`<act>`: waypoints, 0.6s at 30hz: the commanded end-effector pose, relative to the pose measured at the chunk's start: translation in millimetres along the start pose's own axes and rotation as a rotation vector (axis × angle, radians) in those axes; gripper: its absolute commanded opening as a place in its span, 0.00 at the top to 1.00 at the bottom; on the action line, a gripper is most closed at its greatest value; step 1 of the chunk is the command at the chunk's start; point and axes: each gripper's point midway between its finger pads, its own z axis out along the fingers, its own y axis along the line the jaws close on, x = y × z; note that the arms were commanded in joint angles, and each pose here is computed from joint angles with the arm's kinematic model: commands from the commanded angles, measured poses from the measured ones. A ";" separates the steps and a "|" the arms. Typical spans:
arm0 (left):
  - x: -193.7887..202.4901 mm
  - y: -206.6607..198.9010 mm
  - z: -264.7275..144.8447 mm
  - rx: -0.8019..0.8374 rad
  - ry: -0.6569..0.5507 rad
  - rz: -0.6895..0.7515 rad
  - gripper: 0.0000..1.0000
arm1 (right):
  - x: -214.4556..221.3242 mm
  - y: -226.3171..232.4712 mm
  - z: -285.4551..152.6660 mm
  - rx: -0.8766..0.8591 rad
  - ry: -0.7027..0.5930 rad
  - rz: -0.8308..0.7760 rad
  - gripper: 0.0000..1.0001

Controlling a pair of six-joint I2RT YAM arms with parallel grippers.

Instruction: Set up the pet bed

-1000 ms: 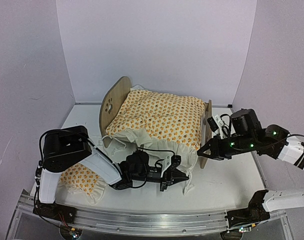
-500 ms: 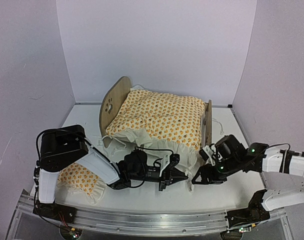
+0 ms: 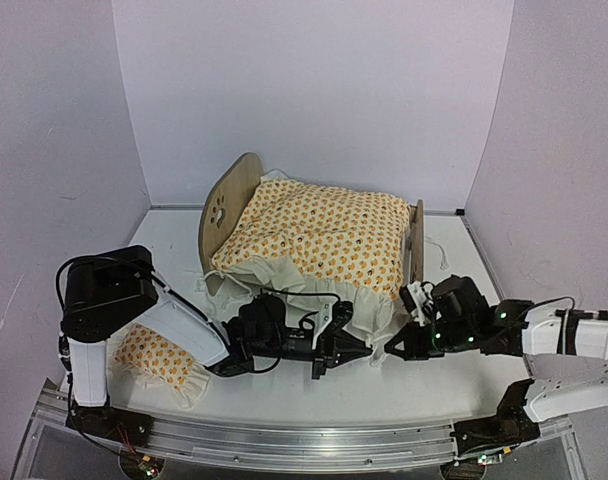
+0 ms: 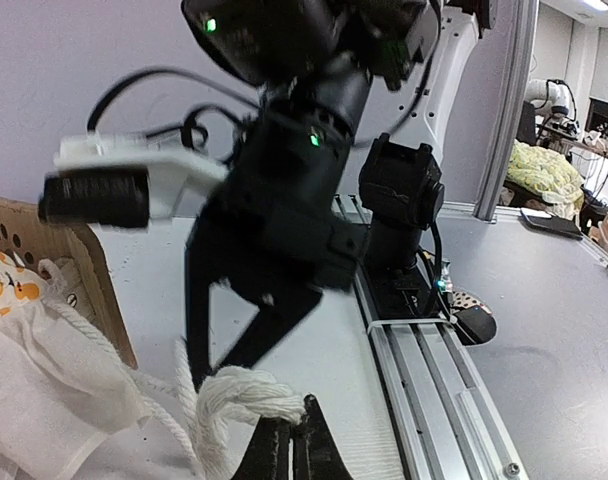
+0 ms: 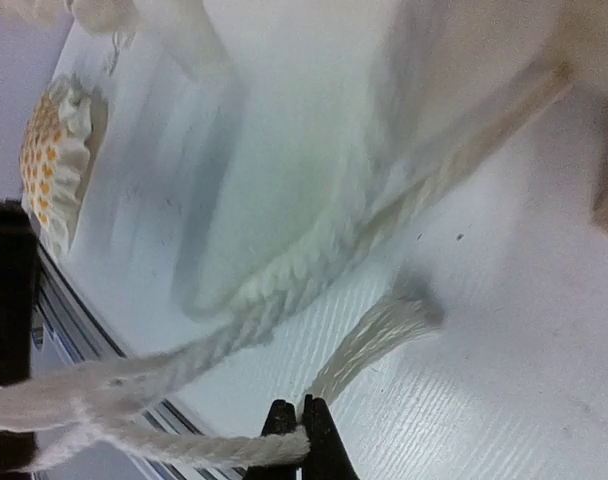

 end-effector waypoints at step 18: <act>-87.1 -66.4 -21.7 0.269 -0.034 -0.004 1.00 | -159.0 -9.2 -95.9 0.464 -0.274 -0.107 1.00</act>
